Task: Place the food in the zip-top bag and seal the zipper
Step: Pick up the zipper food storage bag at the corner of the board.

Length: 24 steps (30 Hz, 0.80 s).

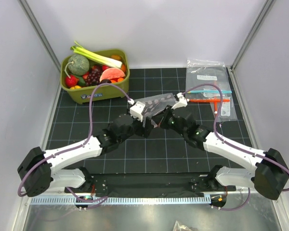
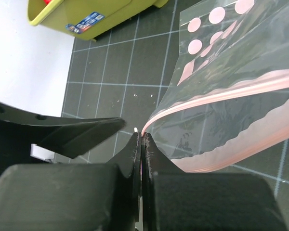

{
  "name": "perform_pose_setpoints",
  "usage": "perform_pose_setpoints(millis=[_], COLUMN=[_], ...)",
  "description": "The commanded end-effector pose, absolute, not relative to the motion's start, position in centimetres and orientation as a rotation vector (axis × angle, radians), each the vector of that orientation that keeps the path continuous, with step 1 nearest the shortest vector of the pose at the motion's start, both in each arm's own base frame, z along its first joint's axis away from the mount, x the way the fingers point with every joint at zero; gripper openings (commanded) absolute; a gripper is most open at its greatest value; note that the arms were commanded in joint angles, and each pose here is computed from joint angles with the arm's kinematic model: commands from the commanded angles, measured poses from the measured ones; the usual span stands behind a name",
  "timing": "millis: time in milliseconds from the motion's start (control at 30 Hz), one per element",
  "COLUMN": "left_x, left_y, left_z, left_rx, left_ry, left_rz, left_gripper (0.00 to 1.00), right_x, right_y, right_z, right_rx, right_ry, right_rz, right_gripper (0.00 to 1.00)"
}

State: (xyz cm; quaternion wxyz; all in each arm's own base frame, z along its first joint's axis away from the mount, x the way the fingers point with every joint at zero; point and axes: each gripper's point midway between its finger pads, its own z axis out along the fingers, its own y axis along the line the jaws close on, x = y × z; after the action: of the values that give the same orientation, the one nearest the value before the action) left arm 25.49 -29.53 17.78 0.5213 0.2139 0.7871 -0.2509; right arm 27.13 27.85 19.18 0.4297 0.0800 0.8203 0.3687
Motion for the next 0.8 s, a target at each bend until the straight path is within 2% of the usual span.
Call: perform_pose_setpoints(millis=[0, 100, 133, 200, 233, 300, 333, 367, 400, 433, 533, 767], left_x=[26.3, 26.7, 26.8, 27.0, 27.1, 27.3, 27.4, 27.4, 27.5, 27.7, 27.9, 27.9], left_y=[-30.8, -30.8, -30.9, -30.8, -30.7, -30.4, -30.3, -30.2, -30.1, -29.8, -29.4, -29.0], left_z=[19.8, 19.4, 19.1, 18.9, 18.8, 18.8, 18.8, 18.8, 18.7, 18.6, 18.4, 18.6], left_rx=[0.52, 0.51, 0.502, 0.485, 0.475, 0.454, 0.446, 0.432, 0.421, 0.401, 0.37, 0.326], left_ry=[1.828, 1.85, 1.863, 1.869, 1.873, 1.88, 1.882, 1.884, 1.883, 1.885, 1.905, 1.915], left_rz=[-0.606, -0.582, -0.577, -0.569, -0.568, -0.548, -0.545, -0.544, -0.542, -0.526, -0.508, -0.52], left_gripper=[0.71, 0.54, 0.43, 0.3, 0.15, 0.0, 0.0, 0.0, 0.0, 0.0, 0.0, 0.0], right_x=[26.7, 26.2, 26.1, 26.2, 26.2, 26.4, 26.3, 26.4, 26.3, 26.3, 26.5, 27.1], right_y=[28.7, 29.2, 29.2, 29.1, 28.9, 28.7, 28.7, 28.7, 28.6, 28.6, 28.2, 26.5], right_z=[22.1, 22.5, 22.5, 22.5, 22.5, 22.5, 22.6, 22.6, 22.4, 22.7, 22.7, 22.4], right_rx=[0.198, 0.179, 0.178, 0.181, 0.186, 0.188, 0.181, 0.179, 0.15, 0.134, 0.13, 0.16], right_ry=[1.959, 1.958, 1.958, 1.953, 1.95, 1.943, 1.942, 1.943, 1.951, 1.949, 1.964, 1.943], right_rz=[1.005, 1.03, 1.031, 1.027, 1.019, 1.004, 1.005, 1.001, 0.984, 0.976, 0.931, 0.832], right_gripper=[0.01, 0.01, 0.01, 0.01, 0.01, 0.01, 0.06, 0.16, 0.31, 0.51, 0.56, 0.55])
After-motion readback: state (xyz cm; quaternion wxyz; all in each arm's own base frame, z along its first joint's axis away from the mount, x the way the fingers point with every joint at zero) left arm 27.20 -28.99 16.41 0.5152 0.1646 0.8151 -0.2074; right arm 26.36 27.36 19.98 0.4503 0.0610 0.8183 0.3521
